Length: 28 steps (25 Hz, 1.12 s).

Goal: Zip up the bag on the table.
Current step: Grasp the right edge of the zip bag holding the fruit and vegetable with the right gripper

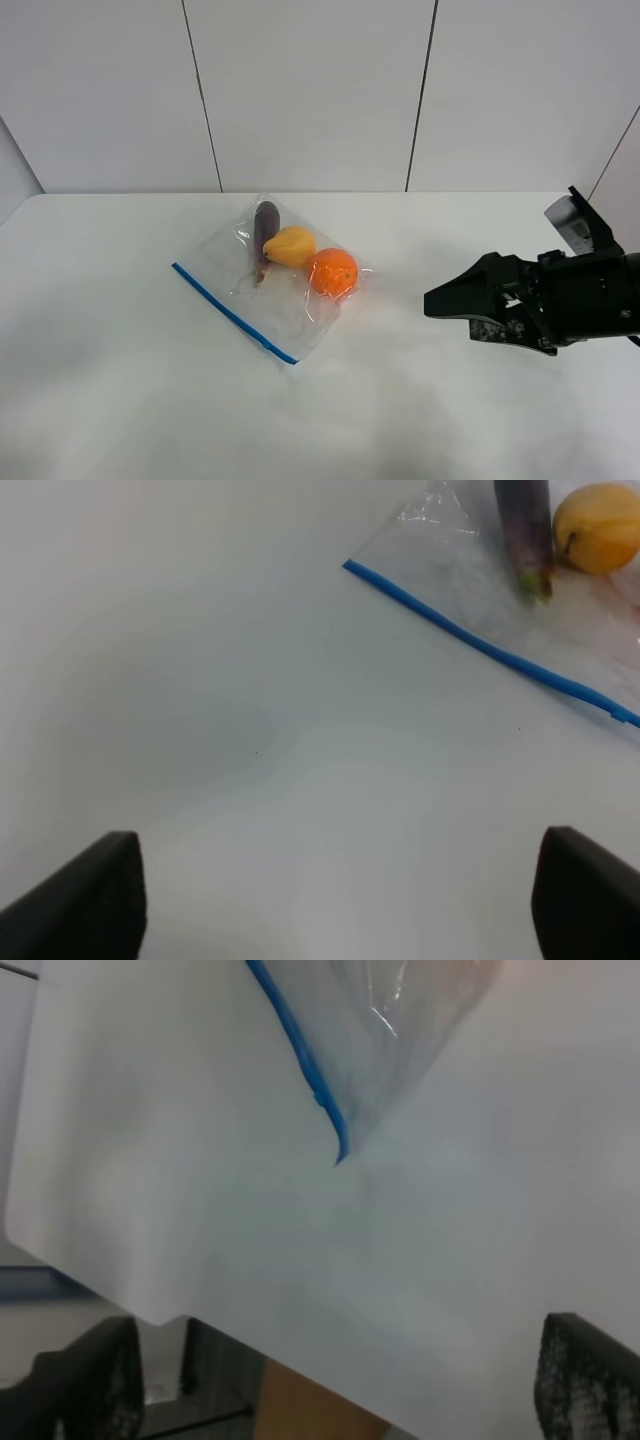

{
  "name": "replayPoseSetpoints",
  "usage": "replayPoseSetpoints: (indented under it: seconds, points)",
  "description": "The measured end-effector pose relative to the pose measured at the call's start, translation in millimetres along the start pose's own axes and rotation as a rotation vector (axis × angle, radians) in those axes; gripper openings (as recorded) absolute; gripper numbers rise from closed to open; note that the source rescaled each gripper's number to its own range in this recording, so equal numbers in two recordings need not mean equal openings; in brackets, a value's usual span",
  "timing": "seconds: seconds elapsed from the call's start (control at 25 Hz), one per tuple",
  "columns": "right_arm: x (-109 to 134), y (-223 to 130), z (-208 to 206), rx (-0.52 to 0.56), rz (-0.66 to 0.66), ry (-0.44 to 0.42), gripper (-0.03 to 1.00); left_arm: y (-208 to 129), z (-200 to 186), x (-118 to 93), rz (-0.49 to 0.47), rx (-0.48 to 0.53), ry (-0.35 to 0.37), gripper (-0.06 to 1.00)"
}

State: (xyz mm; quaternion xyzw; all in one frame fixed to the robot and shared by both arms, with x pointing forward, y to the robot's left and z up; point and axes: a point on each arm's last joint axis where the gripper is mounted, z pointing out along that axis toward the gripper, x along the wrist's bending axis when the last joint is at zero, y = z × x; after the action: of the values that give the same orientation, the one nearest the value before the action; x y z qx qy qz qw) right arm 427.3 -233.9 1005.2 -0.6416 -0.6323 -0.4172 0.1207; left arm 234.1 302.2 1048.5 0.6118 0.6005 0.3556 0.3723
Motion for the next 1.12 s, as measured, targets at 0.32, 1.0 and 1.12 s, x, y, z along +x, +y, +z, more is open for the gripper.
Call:
replayPoseSetpoints:
  seconds: [0.32,1.0,1.12]
  points:
    - [-21.5,5.9,34.1,0.104,0.047,0.081,0.93,0.0,0.0,0.0,0.0,0.0,0.0,1.0]
    - [-18.0,19.9,128.7,0.192,0.008,0.116,0.93,0.0,0.0,-0.1,0.0,0.0,-0.001,1.0]
    - [-18.6,20.3,146.1,0.206,0.029,0.104,0.93,0.0,0.0,-0.1,0.0,0.0,-0.001,1.0]
